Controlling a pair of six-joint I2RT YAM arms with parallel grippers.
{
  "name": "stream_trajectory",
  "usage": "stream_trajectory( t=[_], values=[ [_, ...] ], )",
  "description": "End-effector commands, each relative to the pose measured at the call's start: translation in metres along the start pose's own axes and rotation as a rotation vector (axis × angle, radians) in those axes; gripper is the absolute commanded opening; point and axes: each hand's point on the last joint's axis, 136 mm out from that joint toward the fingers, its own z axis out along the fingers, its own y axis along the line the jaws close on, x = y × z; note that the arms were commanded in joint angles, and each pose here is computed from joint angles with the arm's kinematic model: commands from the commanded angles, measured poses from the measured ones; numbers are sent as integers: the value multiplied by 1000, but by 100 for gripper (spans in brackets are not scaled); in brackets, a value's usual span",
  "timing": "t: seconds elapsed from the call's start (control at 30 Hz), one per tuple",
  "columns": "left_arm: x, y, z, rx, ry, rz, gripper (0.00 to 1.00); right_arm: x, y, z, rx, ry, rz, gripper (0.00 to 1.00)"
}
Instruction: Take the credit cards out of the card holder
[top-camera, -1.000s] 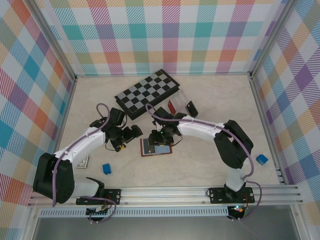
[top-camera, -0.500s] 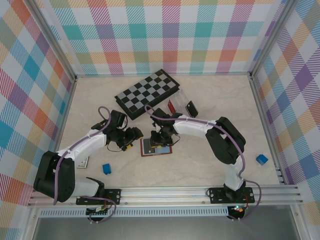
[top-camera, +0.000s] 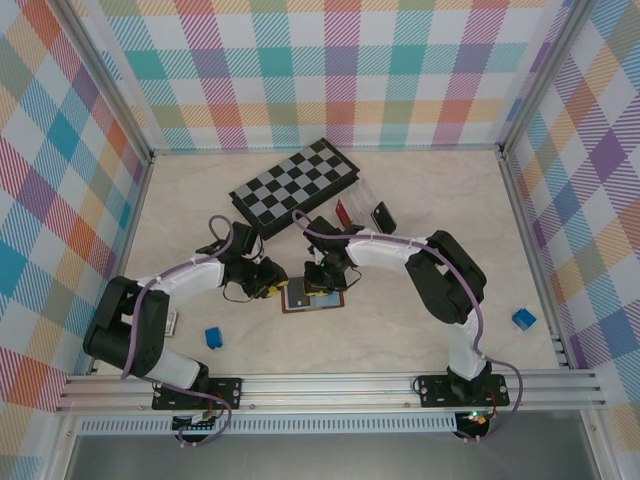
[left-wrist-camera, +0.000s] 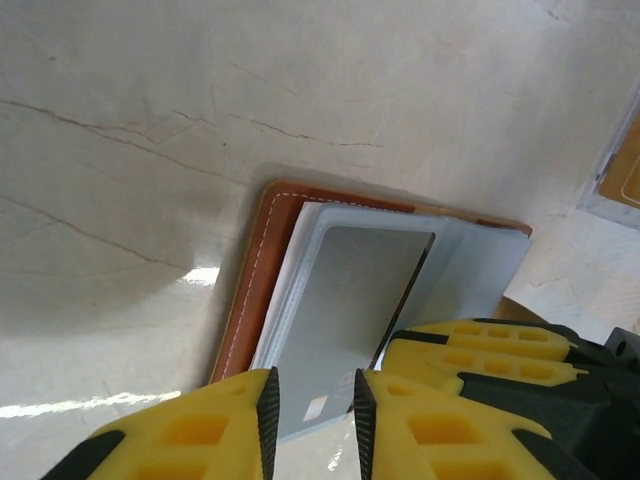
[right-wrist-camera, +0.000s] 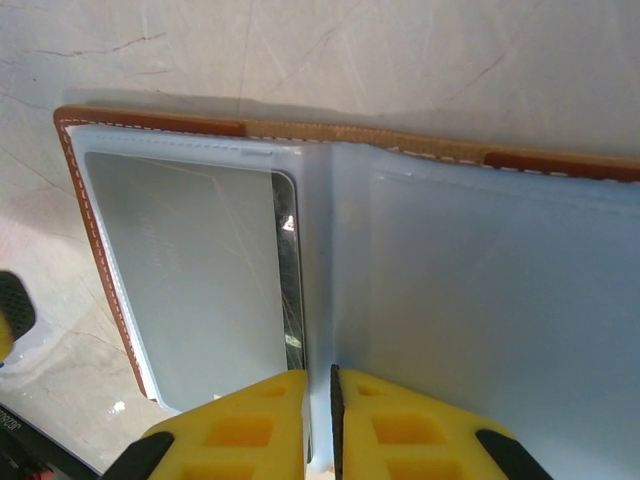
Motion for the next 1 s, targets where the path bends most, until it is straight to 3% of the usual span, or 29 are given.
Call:
stream_trajectory(
  t=[0.0,0.43,0.97],
  values=[
    [6,1,10,2,35,15,23,-2,8,-1,-29,17,7,15],
    [13,30,30,-84,88,-5,11,-4,9,-4,-59,14,18,17],
    [11,36,27,-136,81,14,8,-3,-7,-1,-58,16,72,17]
  ],
)
